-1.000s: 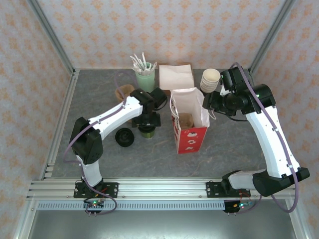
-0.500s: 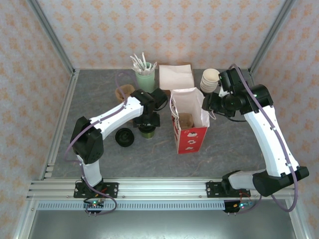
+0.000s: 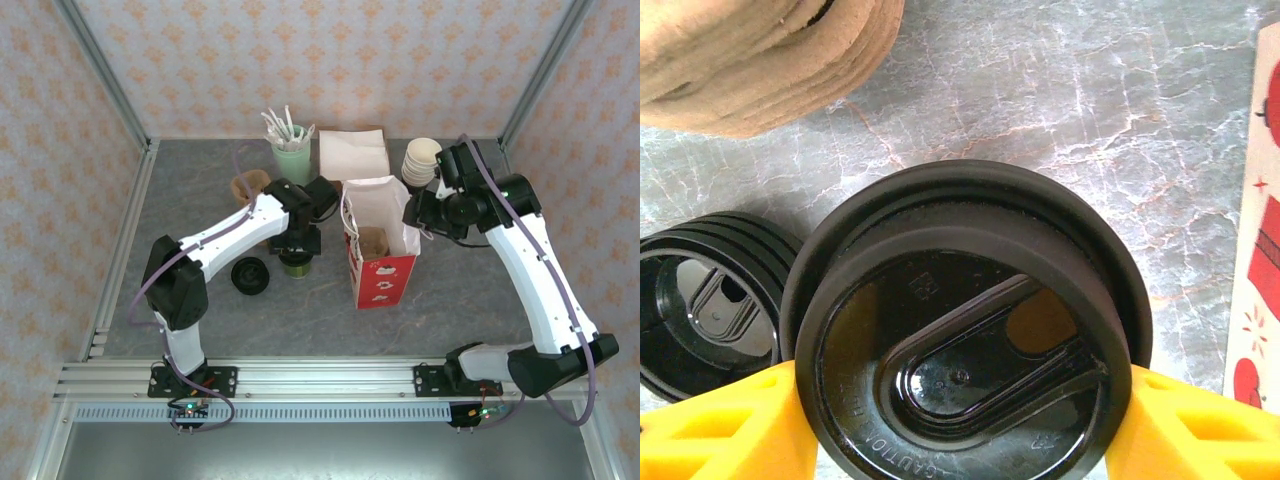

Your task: Pack the takeout coffee

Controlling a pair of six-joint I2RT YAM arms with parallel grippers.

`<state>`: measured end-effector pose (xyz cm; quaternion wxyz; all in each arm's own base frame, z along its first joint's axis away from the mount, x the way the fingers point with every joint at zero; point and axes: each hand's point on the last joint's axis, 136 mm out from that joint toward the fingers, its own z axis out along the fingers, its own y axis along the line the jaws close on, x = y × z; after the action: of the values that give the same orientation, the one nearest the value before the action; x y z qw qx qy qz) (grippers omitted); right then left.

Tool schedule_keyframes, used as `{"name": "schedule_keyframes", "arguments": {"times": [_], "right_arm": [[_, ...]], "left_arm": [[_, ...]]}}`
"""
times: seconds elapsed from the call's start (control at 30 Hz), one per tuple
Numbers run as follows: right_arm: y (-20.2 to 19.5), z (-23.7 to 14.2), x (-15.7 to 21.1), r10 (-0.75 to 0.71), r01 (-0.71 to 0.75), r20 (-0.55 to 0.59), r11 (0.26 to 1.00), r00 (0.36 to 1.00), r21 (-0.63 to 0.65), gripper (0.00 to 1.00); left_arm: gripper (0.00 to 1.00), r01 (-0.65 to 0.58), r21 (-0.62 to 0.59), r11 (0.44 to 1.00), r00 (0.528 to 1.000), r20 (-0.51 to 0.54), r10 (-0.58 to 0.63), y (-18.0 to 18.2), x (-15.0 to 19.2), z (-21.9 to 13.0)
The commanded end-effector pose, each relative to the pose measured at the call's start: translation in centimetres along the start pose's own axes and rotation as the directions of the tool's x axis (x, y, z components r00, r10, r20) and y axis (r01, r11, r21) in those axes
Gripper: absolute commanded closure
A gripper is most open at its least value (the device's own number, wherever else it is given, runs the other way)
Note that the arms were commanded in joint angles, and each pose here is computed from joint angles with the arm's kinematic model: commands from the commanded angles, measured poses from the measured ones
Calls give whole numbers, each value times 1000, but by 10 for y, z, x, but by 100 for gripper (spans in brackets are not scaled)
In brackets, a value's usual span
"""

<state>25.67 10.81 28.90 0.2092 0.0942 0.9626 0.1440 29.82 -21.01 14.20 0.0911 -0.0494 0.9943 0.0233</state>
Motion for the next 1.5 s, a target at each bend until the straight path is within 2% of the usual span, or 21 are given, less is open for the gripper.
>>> {"name": "schedule_keyframes", "arguments": {"times": [0.0, 0.33, 0.63, 0.67, 0.77, 0.93, 1.37, 1.47], "right_arm": [[-1, -6, -1, 15, -14, 30, 1000, 999, -12, 45], [-9, 0, -2, -11, 10, 42, 1000, 999, 27, 46], [-2, 25, -1, 11, -11, 12, 1000, 1000, -14, 50], [-1, 28, 0, 17, -17, 8, 1000, 1000, -20, 51], [6, 34, 0, 48, -48, -4, 997, 999, -57, 64], [24, 36, -1, 113, -113, -10, 983, 994, -141, 79], [72, 27, 1, 196, -174, 64, 952, 979, -250, 91], [77, 26, 3, 190, -163, 107, 962, 976, -221, 94]], "left_arm": [[33, -23, -6, 1000, 998, 56, 24, 15, 1, -42], [34, -18, -26, 999, 978, 208, 23, 55, 1, -130], [34, -27, -35, 999, 944, 327, 37, 85, 5, -190], [34, -27, -27, 999, 941, 336, 34, 87, 5, -195], [34, -29, -10, 1000, 933, 360, 31, 92, 8, -210], [34, -39, 30, 999, 922, 386, 25, 97, 13, -227], [35, -75, 161, 984, 891, 453, -6, 99, 18, -269], [35, -85, 193, 977, 885, 465, -15, 96, 18, -275]]}}
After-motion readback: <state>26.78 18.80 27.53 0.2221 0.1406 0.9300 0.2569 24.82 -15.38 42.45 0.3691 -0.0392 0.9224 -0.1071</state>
